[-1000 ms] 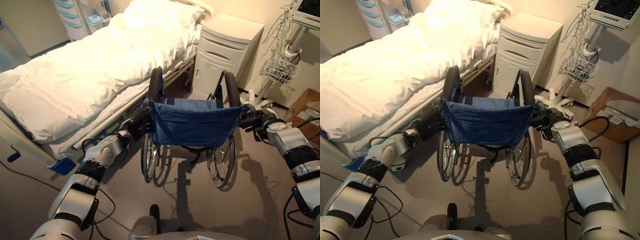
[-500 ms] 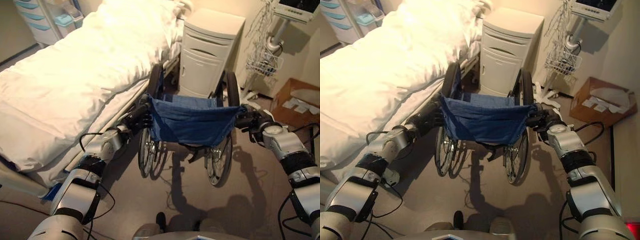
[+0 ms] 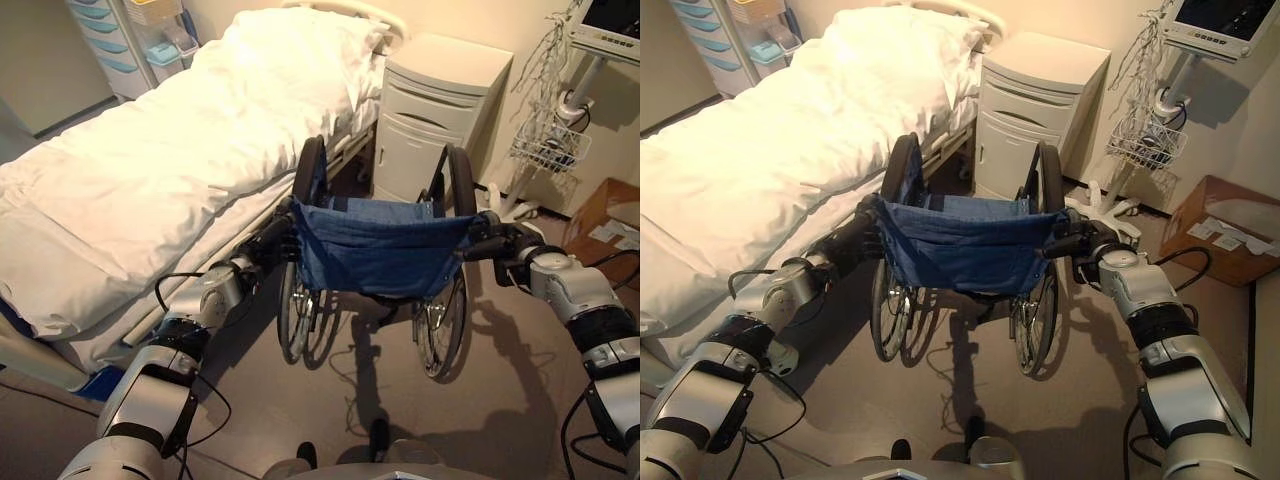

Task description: Push the wheelchair next to the bed

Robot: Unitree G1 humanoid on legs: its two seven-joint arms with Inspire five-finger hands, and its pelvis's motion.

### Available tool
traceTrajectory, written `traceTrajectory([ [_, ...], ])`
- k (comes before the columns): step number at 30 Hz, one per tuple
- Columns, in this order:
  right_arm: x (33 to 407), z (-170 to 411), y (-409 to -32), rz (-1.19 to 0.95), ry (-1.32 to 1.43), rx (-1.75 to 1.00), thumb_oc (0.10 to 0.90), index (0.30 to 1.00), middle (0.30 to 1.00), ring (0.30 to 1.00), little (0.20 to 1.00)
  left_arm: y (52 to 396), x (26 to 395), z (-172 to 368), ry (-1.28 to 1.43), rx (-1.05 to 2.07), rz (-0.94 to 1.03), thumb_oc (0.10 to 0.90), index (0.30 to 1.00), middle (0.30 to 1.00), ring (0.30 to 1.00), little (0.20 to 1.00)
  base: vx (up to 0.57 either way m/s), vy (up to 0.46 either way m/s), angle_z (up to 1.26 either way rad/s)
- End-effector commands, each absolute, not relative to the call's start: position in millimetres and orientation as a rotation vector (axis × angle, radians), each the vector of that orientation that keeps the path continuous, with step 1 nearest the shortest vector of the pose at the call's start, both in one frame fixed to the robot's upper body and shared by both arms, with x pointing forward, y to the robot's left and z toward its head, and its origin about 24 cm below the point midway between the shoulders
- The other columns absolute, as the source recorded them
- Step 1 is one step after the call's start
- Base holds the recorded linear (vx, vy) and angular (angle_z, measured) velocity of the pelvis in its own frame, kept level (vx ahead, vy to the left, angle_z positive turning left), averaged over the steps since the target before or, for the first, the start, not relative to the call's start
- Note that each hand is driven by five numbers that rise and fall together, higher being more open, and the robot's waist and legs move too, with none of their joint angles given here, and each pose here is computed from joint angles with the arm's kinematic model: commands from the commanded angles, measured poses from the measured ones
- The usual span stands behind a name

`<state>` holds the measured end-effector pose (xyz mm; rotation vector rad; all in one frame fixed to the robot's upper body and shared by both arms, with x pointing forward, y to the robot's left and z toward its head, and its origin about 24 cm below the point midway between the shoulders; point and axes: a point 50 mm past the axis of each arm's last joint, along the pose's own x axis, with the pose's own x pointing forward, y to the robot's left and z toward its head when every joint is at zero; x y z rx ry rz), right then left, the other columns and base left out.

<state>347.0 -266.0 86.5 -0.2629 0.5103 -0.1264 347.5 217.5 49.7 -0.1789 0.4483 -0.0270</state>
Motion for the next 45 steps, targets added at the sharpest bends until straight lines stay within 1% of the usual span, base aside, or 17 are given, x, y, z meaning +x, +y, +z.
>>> traceTrajectory([
  [1,362.1,90.4,-202.9,0.103,0.393,-0.154,0.8,0.9,0.9,0.9,0.9,223.9,365.8,85.1,0.306,-0.142,0.027,0.8,0.9,0.9,0.9,0.9,0.0,0.0,0.0],
  [8,360.7,93.6,-220.5,0.036,0.392,-0.202,0.8,0.9,0.9,0.9,0.9,233.4,365.3,88.7,0.289,-0.021,0.088,0.8,0.9,0.9,0.9,0.9,0.0,-0.008,-0.01],
  [11,358.0,97.0,-241.6,-0.042,0.388,-0.233,0.8,0.9,0.9,0.9,0.9,246.5,365.0,98.4,0.235,0.086,0.147,0.8,0.9,0.9,0.9,0.9,0.0,-0.002,-0.01],
  [15,354.4,100.0,-258.7,-0.102,0.375,-0.275,0.8,0.9,0.9,0.9,0.9,255.7,364.3,107.9,0.188,0.159,0.201,0.8,0.9,0.9,0.9,0.9,0.0,0.0,0.0],
  [17,350.1,110.9,-279.6,-0.16,0.317,-0.475,0.8,0.9,0.9,0.9,0.9,267.6,361.9,116.2,0.159,0.249,0.272,0.8,0.9,0.9,0.9,0.9,0.0,0.0,0.0],
  [18,349.5,112.8,-282.0,-0.169,0.308,-0.509,0.8,0.9,0.9,0.9,0.9,269.2,361.4,116.6,0.161,0.254,0.283,0.8,0.9,0.9,0.9,0.9,0.0,0.0,0.0],
  [21,342.3,134.6,-306.8,-0.26,0.253,-0.695,0.8,0.9,0.9,0.9,0.9,284.9,355.3,124.5,0.136,0.313,0.351,0.8,0.9,0.9,0.9,0.9,-0.01,-0.004,0.02],
  [26,331.4,144.8,-320.9,-0.346,0.2,-0.724,0.8,0.9,0.9,0.9,0.9,299.7,343.7,125.4,0.105,0.366,0.411,0.8,0.9,0.9,0.9,0.9,0.0,0.0,0.01],
  [32,321.6,149.5,-334.9,-0.408,0.166,-0.746,0.8,0.9,0.9,0.9,0.9,307.7,335.6,122.9,0.1,0.371,0.419,0.8,0.9,0.9,0.9,0.9,0.0,0.0,0.0],
  [40,309.2,159.5,-355.9,-0.523,0.168,-0.871,0.8,0.9,0.9,0.9,0.9,323.8,324.0,119.0,0.089,0.358,0.481,0.8,0.9,0.9,0.9,0.9,0.0,0.0,0.0],
  [43,304.8,157.4,-361.2,-0.552,0.181,-0.839,0.8,0.9,0.9,0.9,0.9,326.6,321.0,119.0,0.081,0.354,0.503,0.8,0.9,0.9,0.9,0.9,0.0,0.0,0.0],
  [45,302.1,152.5,-363.8,-0.577,0.198,-0.771,0.8,0.9,0.9,0.9,0.9,329.0,318.6,117.9,0.076,0.342,0.515,0.8,0.9,0.9,0.9,0.9,0.0,0.0,0.0],
])
